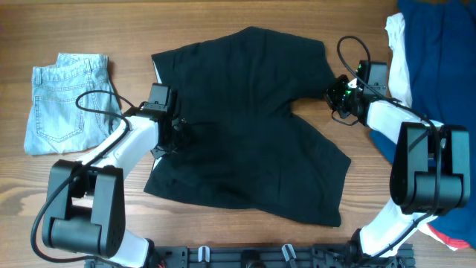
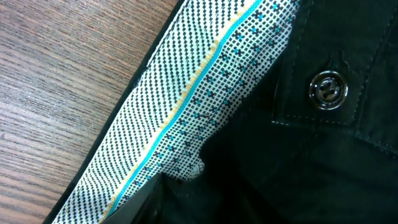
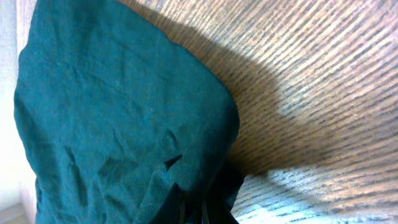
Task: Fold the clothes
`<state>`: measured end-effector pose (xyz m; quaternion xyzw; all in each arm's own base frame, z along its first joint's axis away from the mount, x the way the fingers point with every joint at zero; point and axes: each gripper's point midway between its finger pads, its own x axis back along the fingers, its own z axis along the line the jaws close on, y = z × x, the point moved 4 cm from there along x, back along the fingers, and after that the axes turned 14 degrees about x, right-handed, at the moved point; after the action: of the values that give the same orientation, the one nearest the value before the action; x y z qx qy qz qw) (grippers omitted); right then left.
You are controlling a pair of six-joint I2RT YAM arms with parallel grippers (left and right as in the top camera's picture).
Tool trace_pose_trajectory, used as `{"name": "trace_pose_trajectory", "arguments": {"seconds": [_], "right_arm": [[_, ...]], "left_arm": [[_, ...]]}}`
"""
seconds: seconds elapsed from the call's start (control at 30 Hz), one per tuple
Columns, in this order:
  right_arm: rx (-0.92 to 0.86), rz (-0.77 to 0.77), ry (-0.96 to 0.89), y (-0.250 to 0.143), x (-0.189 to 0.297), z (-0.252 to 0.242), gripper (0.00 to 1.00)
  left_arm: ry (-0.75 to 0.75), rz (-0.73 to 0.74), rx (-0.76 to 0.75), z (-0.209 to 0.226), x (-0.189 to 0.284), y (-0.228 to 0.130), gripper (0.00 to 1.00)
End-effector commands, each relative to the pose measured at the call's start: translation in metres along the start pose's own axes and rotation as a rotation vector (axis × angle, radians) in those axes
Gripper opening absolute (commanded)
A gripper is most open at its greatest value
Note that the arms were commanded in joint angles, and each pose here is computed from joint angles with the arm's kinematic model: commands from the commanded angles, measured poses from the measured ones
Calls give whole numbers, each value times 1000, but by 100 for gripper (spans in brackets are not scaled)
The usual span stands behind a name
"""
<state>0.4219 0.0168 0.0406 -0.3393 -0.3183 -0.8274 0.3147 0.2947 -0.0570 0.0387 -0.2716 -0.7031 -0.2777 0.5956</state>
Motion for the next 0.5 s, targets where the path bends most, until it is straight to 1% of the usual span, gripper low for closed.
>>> {"name": "trace_pose_trajectory", "arguments": {"seconds": [0.0,0.13,0.2,0.27,0.33,0.4,0.47], "right_arm": [[146,-57,-1,20,11,1,4],[242,-209,31,66,52,21,4],[285,-276,10,85,74,28,4],[317,-297,-48,93,86,27,4],[346,-272,-106,90,88,20,5],[346,-216,-175,79,83,5,11],[312,-142,-285,65,79,-17,25]], "left_arm": [[69,23,-6,14,-11,-4,36],[69,22,-6,14,-11,-4,36],[69,22,-6,14,-11,-4,36],[69,22,-6,14,-11,-4,35],[68,22,-6,14,-11,-4,36],[68,22,-6,14,-11,-4,35],[69,22,-6,14,-11,-4,35]]}}
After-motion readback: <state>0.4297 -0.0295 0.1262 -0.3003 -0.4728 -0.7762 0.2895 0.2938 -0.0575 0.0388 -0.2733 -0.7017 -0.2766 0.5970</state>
